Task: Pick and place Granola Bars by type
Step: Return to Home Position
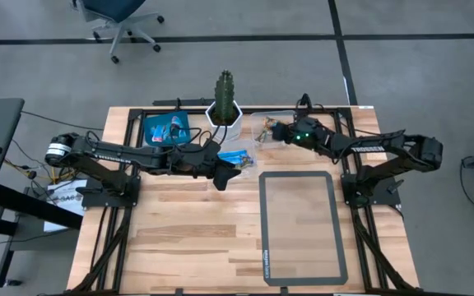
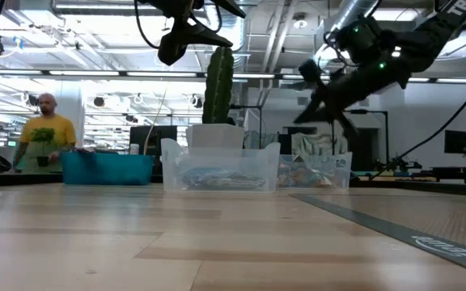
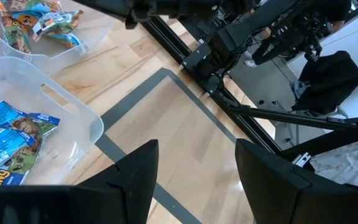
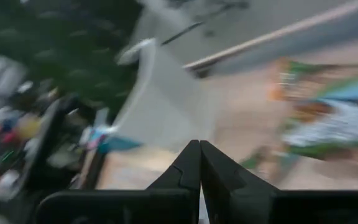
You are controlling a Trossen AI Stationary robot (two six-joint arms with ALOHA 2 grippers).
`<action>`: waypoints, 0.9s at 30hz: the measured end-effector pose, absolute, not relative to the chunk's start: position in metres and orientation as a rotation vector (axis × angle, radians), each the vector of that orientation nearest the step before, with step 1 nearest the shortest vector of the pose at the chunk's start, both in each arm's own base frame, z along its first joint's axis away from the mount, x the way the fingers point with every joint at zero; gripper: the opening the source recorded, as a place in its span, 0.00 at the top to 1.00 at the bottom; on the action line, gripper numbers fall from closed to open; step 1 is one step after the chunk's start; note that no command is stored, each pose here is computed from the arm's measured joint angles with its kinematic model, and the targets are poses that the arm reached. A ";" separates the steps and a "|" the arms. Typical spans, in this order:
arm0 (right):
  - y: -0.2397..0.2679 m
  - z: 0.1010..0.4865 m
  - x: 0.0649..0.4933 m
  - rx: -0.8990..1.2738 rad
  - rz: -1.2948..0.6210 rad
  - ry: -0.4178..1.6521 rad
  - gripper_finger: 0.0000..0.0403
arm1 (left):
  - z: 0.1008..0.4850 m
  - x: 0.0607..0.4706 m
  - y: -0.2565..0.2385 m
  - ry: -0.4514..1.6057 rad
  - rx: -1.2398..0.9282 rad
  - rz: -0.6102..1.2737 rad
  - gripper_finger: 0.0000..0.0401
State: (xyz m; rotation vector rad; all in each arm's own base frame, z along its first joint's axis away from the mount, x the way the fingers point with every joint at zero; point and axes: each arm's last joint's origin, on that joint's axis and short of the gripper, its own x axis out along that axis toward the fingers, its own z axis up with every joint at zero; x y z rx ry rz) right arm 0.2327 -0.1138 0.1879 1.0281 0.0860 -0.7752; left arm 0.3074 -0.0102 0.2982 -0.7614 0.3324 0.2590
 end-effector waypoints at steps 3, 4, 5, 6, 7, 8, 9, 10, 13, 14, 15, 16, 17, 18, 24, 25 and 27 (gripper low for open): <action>-0.111 0.197 0.238 0.965 -0.618 0.076 1.00 | 0.298 0.307 -0.010 0.333 -0.758 0.259 0.49; -0.108 0.201 0.239 0.939 -0.554 0.080 1.00 | 0.298 0.307 -0.010 0.333 -0.757 0.259 0.49; -0.105 0.205 0.240 0.912 -0.491 0.080 1.00 | 0.298 0.307 -0.010 0.333 -0.757 0.259 0.49; -0.101 0.210 0.241 0.883 -0.433 0.079 1.00 | 0.298 0.307 -0.010 0.333 -0.757 0.260 0.49; -0.095 0.214 0.241 0.852 -0.382 0.084 1.00 | 0.298 0.307 -0.010 0.333 -0.757 0.260 0.49; -0.089 0.219 0.241 0.819 -0.340 0.088 1.00 | 0.298 0.307 -0.010 0.333 -0.756 0.259 0.49; -0.082 0.224 0.239 0.783 -0.300 0.090 1.00 | 0.298 0.307 -0.010 0.334 -0.751 0.256 0.49; -0.075 0.229 0.237 0.745 -0.265 0.087 1.00 | 0.298 0.308 -0.011 0.339 -0.745 0.246 0.49; -0.050 0.245 0.229 0.618 -0.161 0.100 1.00 | 0.298 0.308 -0.011 0.351 -0.741 0.219 0.49; -0.041 0.250 0.225 0.573 -0.124 0.105 1.00 | 0.298 0.308 -0.011 0.353 -0.741 0.214 0.49; -0.033 0.255 0.221 0.531 -0.090 0.109 1.00 | 0.298 0.308 -0.012 0.354 -0.741 0.212 0.49; -0.026 0.259 0.216 0.492 -0.055 0.110 1.00 | 0.298 0.308 -0.012 0.355 -0.738 0.211 0.49; -0.019 0.263 0.211 0.461 -0.024 0.114 1.00 | 0.298 0.308 -0.012 0.355 -0.732 0.209 0.49; -0.013 0.266 0.206 0.435 0.003 0.114 1.00 | 0.298 0.308 -0.013 0.356 -0.726 0.207 0.49; 0.009 0.284 0.176 0.362 0.056 0.070 1.00 | 0.298 0.308 -0.013 0.357 -0.719 0.204 0.49; 0.011 0.287 0.171 0.357 0.065 0.060 1.00 | 0.298 0.308 -0.013 0.357 -0.719 0.205 0.49; 0.014 0.289 0.162 0.354 0.072 0.064 1.00 | 0.298 0.308 -0.013 0.357 -0.719 0.205 0.49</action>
